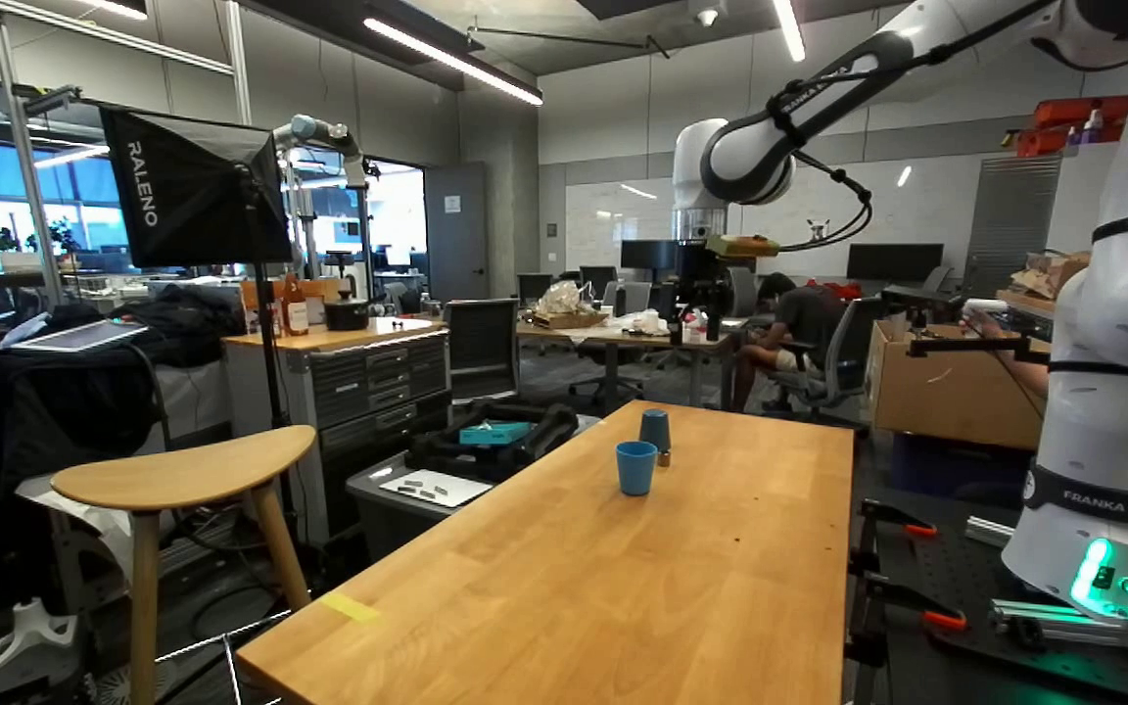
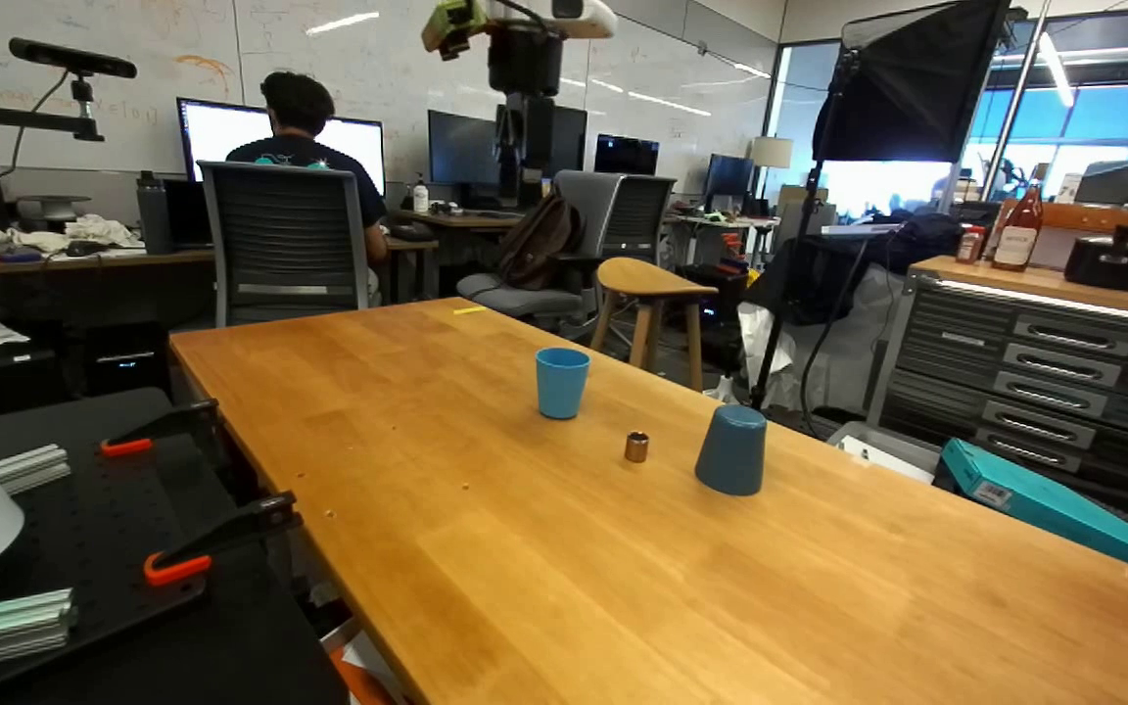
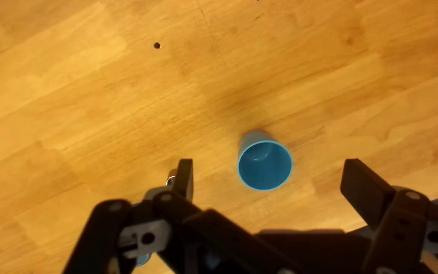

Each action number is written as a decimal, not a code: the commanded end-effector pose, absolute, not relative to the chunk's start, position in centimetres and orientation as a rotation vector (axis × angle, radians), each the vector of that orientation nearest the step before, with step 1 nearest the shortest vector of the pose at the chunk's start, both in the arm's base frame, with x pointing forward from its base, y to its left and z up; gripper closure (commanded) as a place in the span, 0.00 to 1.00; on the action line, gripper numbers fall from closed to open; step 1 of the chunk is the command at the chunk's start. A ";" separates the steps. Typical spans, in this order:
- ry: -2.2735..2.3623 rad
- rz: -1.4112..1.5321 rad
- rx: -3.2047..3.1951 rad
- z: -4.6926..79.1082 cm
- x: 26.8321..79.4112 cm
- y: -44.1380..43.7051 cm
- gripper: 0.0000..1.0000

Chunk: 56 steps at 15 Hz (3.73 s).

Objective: Place the metal object inside the light blue cup

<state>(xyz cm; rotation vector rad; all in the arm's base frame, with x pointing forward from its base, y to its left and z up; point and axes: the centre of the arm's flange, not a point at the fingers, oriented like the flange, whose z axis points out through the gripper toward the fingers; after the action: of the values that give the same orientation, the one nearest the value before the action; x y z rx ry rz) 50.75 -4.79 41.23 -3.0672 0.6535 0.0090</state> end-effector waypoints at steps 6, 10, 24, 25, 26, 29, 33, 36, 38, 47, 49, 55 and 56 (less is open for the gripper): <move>0.806 -0.187 -3.080 33.9 54.4 -6.7 0.00; 0.981 -0.265 -3.076 28.4 57.2 -8.1 0.00; 1.412 -0.127 -2.923 19.9 59.3 -13.4 0.00; 1.437 -0.127 -2.910 19.4 59.4 -13.6 0.00; 1.465 -0.126 -2.897 18.9 59.5 -13.9 0.00; 1.558 -0.134 -2.845 17.7 59.8 -14.6 0.00; 1.638 -0.150 -2.816 16.5 59.6 -15.8 0.00; 1.676 -0.162 -2.801 15.7 59.3 -16.1 0.00; 1.691 -0.168 -2.804 15.1 59.2 -16.0 0.00; 1.656 -0.307 -2.821 12.7 60.8 -13.8 0.82; 1.645 -0.282 -2.820 12.9 60.9 -13.1 0.95; 1.470 -0.239 -2.873 18.7 60.5 -9.3 0.90; 1.459 -0.216 -2.879 19.7 60.5 -9.1 0.73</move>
<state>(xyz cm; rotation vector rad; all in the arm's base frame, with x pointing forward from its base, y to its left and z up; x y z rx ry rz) 60.91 -9.74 16.18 -2.8581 1.5106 -0.2589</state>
